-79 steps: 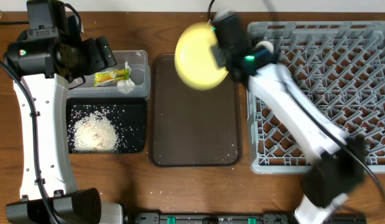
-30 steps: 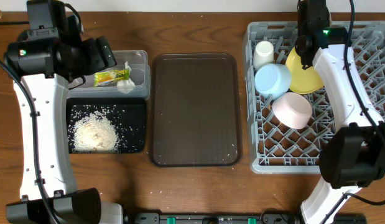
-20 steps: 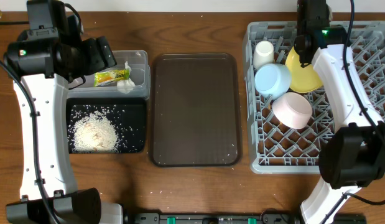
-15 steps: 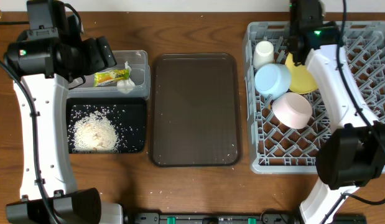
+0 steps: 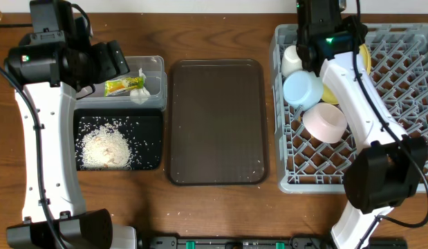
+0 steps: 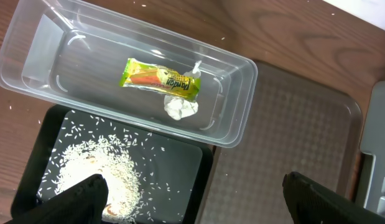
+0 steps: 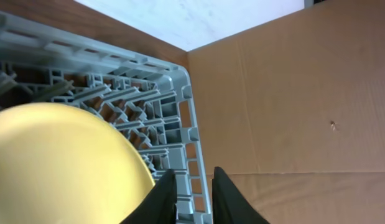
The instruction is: Sort waste into correct bins and load items into the dishwasher rack
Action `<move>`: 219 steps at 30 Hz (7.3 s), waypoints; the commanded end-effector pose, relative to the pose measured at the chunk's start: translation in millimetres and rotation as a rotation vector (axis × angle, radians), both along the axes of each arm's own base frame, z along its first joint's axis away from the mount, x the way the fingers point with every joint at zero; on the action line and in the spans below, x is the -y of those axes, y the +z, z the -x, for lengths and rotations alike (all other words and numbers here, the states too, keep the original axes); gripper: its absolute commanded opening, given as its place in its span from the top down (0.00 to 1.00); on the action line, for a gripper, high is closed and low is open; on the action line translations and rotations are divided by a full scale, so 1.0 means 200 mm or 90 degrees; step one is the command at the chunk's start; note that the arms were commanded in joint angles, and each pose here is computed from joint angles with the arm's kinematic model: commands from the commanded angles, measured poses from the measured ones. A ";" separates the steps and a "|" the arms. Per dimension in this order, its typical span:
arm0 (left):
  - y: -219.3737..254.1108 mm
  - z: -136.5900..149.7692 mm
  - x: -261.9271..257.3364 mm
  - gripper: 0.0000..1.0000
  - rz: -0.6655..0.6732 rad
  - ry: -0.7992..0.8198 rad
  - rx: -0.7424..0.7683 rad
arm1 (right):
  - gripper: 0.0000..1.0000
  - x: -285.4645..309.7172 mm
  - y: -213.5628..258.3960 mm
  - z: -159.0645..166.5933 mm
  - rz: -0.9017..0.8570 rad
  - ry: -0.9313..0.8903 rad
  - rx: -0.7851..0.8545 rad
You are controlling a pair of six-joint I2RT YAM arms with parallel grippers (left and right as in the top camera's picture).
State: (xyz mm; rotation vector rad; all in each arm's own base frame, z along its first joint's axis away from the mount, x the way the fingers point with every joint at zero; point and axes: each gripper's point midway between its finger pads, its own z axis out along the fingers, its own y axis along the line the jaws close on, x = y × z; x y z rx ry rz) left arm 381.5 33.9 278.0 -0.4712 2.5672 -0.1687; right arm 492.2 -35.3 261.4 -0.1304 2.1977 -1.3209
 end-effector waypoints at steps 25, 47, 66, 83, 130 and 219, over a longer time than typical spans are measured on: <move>0.02 0.00 -0.02 0.07 -0.003 0.014 0.006 | 0.99 0.44 -0.06 0.25 -0.673 -0.082 0.151; 0.02 0.00 -0.02 0.07 -0.003 0.014 0.006 | 0.99 0.03 -0.29 0.21 -0.711 0.016 -0.029; 0.02 0.00 -0.02 0.07 -0.003 0.014 0.006 | 0.62 -0.19 0.09 0.30 -0.673 0.157 0.028; 0.02 0.00 -0.02 0.07 -0.004 0.014 0.006 | 0.01 -0.31 0.23 0.44 -0.672 0.201 0.029; 0.02 0.00 -0.02 0.07 -0.004 0.013 0.006 | 0.01 -0.22 0.58 1.64 -0.632 0.378 0.430; 0.27 0.95 0.18 0.07 -0.037 -0.036 0.238 | 0.01 -0.29 -0.52 1.23 -0.678 0.419 0.497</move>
